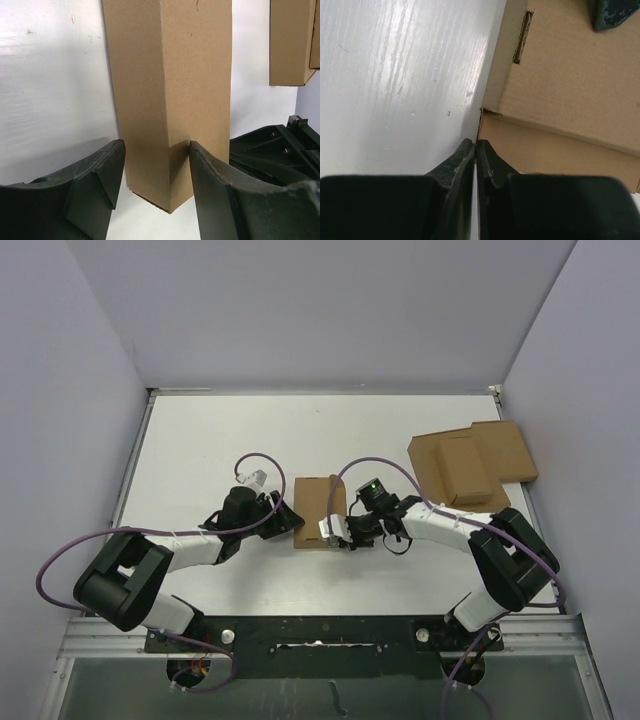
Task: Fold the paper box
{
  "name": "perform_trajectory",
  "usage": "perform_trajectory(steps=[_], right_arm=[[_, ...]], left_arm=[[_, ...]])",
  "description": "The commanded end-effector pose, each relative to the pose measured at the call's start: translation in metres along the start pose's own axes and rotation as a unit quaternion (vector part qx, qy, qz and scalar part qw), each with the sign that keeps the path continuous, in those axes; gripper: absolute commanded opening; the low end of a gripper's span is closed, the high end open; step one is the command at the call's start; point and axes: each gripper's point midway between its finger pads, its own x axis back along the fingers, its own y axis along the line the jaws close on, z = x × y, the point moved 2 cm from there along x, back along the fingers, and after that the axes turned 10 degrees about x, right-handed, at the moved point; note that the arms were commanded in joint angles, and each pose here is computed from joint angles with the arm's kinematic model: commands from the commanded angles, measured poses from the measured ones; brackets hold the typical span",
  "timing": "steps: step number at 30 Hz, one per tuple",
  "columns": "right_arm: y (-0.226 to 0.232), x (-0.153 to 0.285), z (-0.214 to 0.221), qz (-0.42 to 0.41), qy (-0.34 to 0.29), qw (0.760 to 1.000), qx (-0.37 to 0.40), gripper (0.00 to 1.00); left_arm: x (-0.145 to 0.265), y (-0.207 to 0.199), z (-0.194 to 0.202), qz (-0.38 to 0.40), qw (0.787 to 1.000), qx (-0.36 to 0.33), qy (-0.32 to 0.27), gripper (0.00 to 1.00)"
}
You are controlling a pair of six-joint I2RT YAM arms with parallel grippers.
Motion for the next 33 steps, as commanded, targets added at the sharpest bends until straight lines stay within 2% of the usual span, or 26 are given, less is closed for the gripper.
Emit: perform_trajectory(steps=[1,16,33], right_arm=[[-0.0196,0.0028,-0.008,0.019,-0.004,1.0,-0.006,0.04],[-0.0209,0.0009,-0.002,-0.018,0.019,0.995,-0.099,0.03],[-0.0187,-0.0003,-0.0026,-0.05,0.013,0.986,-0.157,0.04]], left_arm=[[-0.0047,-0.0005,-0.0005,-0.006,1.0,-0.001,0.006,0.51],[-0.0033,0.0015,-0.0028,-0.013,1.0,0.006,0.005,0.5],[-0.0003,0.0029,-0.0071,-0.013,1.0,0.014,-0.002,0.5]])
